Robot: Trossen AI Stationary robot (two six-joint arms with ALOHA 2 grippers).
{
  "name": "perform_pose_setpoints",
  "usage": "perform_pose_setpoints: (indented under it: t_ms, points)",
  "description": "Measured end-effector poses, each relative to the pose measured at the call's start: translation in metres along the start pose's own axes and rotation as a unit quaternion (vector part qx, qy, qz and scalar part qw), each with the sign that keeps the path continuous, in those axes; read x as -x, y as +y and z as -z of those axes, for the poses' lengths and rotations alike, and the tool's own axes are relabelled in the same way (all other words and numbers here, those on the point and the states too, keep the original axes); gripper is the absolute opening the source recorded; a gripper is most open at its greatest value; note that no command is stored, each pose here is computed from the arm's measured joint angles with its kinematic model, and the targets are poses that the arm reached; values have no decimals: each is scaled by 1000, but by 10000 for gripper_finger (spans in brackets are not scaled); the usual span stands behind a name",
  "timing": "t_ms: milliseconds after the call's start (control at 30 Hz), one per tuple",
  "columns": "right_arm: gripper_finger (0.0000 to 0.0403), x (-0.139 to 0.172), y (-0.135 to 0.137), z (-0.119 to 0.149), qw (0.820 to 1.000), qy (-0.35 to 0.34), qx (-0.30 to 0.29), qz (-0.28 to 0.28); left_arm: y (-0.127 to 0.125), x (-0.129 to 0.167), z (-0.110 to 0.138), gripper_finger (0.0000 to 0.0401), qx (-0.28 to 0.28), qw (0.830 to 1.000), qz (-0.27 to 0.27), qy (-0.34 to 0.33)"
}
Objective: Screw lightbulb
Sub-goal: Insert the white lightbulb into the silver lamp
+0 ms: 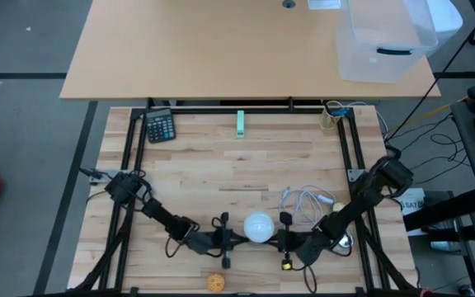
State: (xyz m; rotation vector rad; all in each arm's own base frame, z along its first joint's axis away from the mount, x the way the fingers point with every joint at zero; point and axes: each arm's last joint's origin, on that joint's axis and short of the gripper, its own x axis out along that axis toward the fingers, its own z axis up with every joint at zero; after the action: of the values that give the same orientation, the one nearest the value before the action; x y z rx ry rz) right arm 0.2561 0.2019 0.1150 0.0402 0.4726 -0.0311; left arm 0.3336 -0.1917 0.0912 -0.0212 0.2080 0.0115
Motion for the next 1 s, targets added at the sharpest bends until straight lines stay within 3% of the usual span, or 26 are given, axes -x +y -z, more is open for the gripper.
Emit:
perform_pose_setpoints:
  t_ms: [367, 1000]
  points:
    - [2, -35, 0, -1, 999, 7, 20, 36, 7, -4, 3, 0, 7, 1000, -14, 19]
    - [2, -56, -36, -7, 991, 14, 50, 127, 9, -4, 6, 0, 3, 999, -31, 28]
